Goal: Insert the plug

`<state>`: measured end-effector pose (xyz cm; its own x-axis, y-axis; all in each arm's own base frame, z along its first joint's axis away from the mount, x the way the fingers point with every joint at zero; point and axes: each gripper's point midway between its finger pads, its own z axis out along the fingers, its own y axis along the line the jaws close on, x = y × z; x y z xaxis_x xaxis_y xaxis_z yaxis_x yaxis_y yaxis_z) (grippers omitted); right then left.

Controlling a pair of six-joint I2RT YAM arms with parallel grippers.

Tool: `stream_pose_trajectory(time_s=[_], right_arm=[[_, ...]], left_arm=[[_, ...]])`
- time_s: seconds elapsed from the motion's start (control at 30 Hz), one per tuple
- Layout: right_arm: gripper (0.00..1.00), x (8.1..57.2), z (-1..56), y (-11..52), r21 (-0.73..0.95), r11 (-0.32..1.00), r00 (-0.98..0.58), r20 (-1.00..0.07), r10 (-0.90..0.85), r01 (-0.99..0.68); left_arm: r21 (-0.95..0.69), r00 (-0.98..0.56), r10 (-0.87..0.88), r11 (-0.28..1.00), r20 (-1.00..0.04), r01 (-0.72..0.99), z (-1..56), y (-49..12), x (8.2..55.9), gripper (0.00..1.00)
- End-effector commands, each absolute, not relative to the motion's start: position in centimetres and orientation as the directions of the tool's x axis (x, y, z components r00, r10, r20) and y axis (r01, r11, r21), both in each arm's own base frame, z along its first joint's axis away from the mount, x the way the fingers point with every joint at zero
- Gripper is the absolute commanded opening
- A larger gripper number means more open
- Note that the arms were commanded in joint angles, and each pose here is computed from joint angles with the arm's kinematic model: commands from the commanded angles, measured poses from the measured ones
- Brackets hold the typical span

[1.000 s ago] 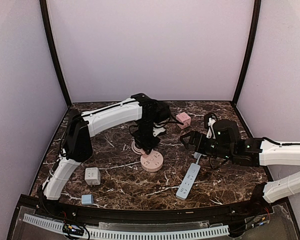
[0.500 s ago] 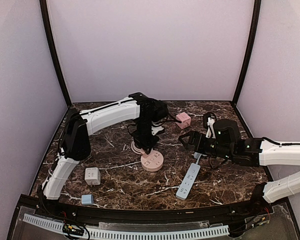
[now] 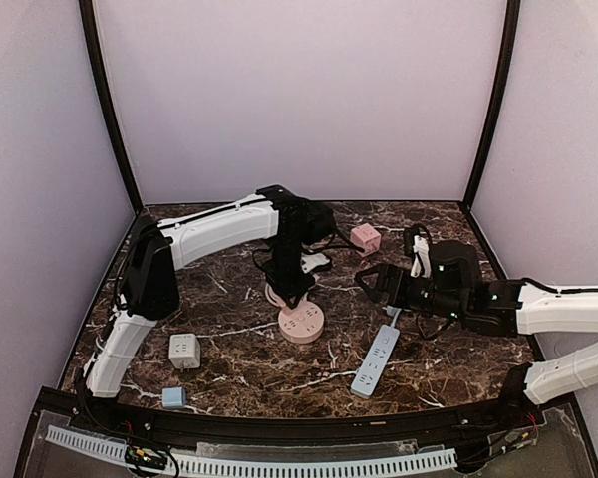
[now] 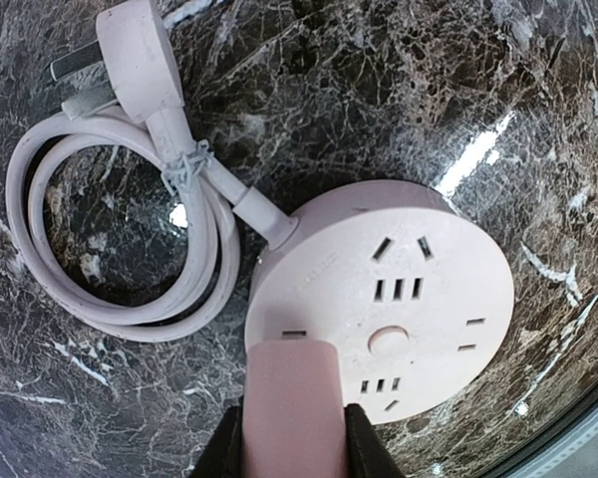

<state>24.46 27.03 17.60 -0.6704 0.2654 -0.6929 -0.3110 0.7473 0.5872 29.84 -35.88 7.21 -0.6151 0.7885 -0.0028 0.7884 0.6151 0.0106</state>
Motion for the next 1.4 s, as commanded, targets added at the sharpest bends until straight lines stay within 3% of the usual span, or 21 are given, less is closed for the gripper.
stream_pose_trajectory(time_s=[0.0, 0.2, 0.37, 0.43, 0.6, 0.77, 1.0, 1.37], right_arm=[[0.93, 24.2, 18.0, 27.7, 0.592, 0.728, -0.664, -0.702, 0.256, -0.345], [0.93, 24.0, 18.0, 27.9, 0.599, 0.719, -0.671, -0.697, 0.251, -0.353], [0.93, 24.0, 18.2, 27.8, 0.597, 0.719, -0.666, -0.702, 0.252, -0.356], [0.93, 24.0, 18.2, 27.8, 0.596, 0.72, -0.665, -0.703, 0.253, -0.356], [0.93, 24.0, 18.2, 28.0, 0.596, 0.717, -0.669, -0.701, 0.246, -0.362], [0.93, 23.9, 18.3, 28.0, 0.598, 0.713, -0.669, -0.702, 0.245, -0.366], [0.93, 23.7, 18.6, 27.9, 0.601, 0.707, -0.664, -0.705, 0.249, -0.373], [0.93, 23.7, 18.6, 28.0, 0.603, 0.702, -0.668, -0.703, 0.244, -0.378]], left_arm=[[0.1, -0.651, 0.743, 0.644, 0.157, 0.759, 2.0, -32.7, 30.0, 0.01], [0.081, -0.706, 0.699, 0.702, 0.109, 0.707, 1.3, -34.0, 30.6, 0.02], [0.106, -0.703, 0.695, 0.696, 0.152, 0.711, 0.5, -33.5, 30.6, 0.04], [0.112, -0.709, 0.693, 0.7, 0.132, 0.705, 1.2, -33.5, 30.8, 0.11], [0.091, -0.735, 0.677, 0.73, 0.041, 0.677, 3.3, -34.4, 31.0, 0.41], [0.054, -0.752, 0.657, 0.754, -0.053, 0.655, 4.2, -35.6, 31.2, 0.53], [-0.031, -0.75, 0.631, 0.76, -0.199, 0.649, 7.4, -37.7, 30.8, 0.55], [-0.068, -0.761, 0.6, 0.772, -0.247, 0.631, 9.0, -37.4, 29.7, 0.55]])
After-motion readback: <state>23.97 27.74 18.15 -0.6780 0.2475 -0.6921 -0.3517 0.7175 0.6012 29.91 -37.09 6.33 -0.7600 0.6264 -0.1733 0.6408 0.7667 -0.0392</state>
